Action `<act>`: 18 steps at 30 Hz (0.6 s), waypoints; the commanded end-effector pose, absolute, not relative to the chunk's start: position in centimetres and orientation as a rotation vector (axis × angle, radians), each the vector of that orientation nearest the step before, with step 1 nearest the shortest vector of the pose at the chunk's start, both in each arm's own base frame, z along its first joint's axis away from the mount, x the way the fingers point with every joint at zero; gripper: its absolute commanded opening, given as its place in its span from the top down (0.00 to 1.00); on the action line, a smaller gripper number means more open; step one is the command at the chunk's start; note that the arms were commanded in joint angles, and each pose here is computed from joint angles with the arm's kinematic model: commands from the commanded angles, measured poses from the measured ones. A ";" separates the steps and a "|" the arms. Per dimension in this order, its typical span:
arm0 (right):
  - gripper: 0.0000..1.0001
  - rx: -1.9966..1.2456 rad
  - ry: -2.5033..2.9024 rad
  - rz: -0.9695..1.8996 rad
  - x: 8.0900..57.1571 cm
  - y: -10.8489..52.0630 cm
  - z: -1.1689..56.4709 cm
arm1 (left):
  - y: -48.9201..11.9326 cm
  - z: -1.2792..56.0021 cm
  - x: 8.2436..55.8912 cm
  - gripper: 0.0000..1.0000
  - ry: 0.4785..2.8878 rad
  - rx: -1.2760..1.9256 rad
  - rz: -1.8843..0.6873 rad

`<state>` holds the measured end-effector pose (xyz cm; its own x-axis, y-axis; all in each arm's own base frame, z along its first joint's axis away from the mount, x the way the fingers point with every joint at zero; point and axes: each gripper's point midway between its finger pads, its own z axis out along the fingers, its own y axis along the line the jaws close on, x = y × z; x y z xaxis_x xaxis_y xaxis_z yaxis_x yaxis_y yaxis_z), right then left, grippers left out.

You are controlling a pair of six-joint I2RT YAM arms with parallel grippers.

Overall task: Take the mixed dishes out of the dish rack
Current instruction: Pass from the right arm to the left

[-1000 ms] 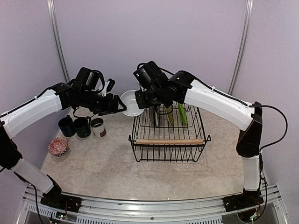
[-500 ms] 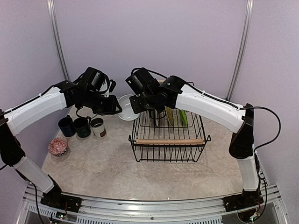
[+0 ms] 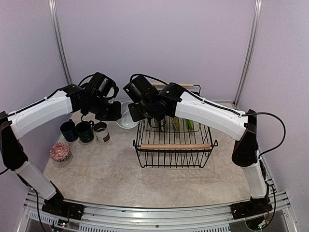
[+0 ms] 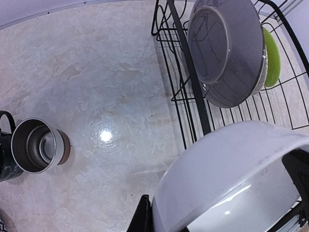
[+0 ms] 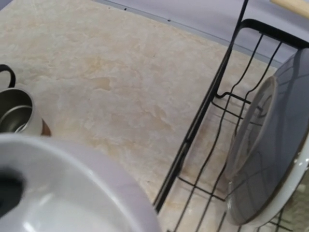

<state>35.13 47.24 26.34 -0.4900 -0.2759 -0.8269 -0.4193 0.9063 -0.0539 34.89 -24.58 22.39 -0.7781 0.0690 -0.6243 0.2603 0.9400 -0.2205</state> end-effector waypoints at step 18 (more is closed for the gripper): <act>0.10 -0.476 1.988 0.364 33.0 47.0 32.2 | -17.7 20.5 31.4 1.00 2.591 -0.084 -0.160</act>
